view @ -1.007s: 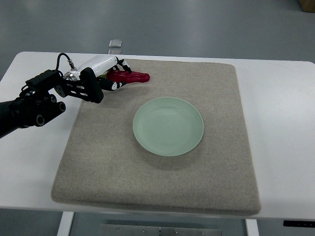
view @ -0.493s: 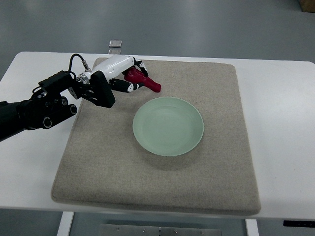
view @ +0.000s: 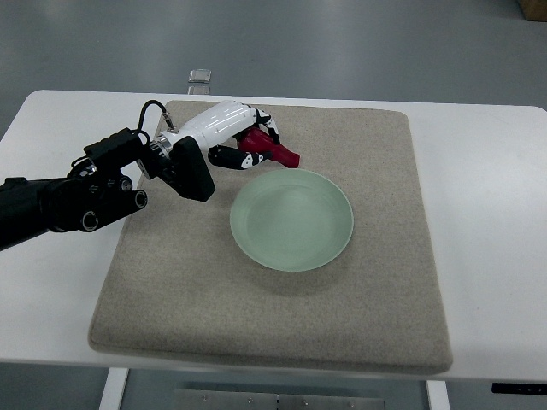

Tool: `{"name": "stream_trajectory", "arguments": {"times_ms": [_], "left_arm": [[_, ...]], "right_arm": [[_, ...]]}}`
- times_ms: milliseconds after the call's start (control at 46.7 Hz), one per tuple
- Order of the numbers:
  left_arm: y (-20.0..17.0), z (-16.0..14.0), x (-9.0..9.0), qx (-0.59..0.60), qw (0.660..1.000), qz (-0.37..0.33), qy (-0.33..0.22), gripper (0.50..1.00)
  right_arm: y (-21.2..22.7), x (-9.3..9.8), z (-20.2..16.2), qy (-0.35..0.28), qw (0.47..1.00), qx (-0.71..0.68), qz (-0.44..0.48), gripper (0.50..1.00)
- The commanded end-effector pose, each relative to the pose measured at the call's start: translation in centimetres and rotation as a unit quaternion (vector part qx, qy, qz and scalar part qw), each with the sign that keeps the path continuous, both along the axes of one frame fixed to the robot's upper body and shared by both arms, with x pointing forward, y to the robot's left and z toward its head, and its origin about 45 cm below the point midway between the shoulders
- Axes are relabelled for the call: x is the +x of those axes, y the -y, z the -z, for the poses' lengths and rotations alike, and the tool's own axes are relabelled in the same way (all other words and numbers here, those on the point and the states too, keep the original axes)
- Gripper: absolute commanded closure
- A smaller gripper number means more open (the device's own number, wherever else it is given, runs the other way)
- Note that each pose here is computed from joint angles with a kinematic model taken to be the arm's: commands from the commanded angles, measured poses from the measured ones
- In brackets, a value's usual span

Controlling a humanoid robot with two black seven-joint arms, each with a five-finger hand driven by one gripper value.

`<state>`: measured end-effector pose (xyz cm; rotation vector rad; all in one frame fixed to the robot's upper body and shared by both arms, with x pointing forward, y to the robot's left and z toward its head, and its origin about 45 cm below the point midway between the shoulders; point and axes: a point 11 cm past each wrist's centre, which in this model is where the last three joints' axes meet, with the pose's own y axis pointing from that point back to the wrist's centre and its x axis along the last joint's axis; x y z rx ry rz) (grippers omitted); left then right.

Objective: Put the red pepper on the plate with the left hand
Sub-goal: 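Carry the pepper with the left hand over the green plate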

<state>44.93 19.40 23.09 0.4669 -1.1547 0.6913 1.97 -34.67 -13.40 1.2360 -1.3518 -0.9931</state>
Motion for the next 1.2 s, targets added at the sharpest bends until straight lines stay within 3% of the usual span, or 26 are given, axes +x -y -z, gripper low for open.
{"name": "stream_trajectory", "arguments": {"times_ms": [0, 321, 1178], "left_arm": [[-0.2, 0.0, 0.0, -0.004, 1.0, -0.005, 0.004, 1.0], [-0.3, -1.1, 0.4, -0.041, 0.999, -0.023, 0.017, 1.0], [3.9, -0.5, -4.2, -0.073, 0.995, 0.066, -0.02, 1.0]], "right_arm": [[-0.1, 0.0, 0.0, 0.0, 1.0, 0.001, 0.0, 0.568], [-0.1, 0.1, 0.0, 0.001, 1.0, 0.001, 0.0, 0.568], [0.0, 0.1, 0.0, 0.0, 1.0, 0.0, 0.0, 0.568]]}}
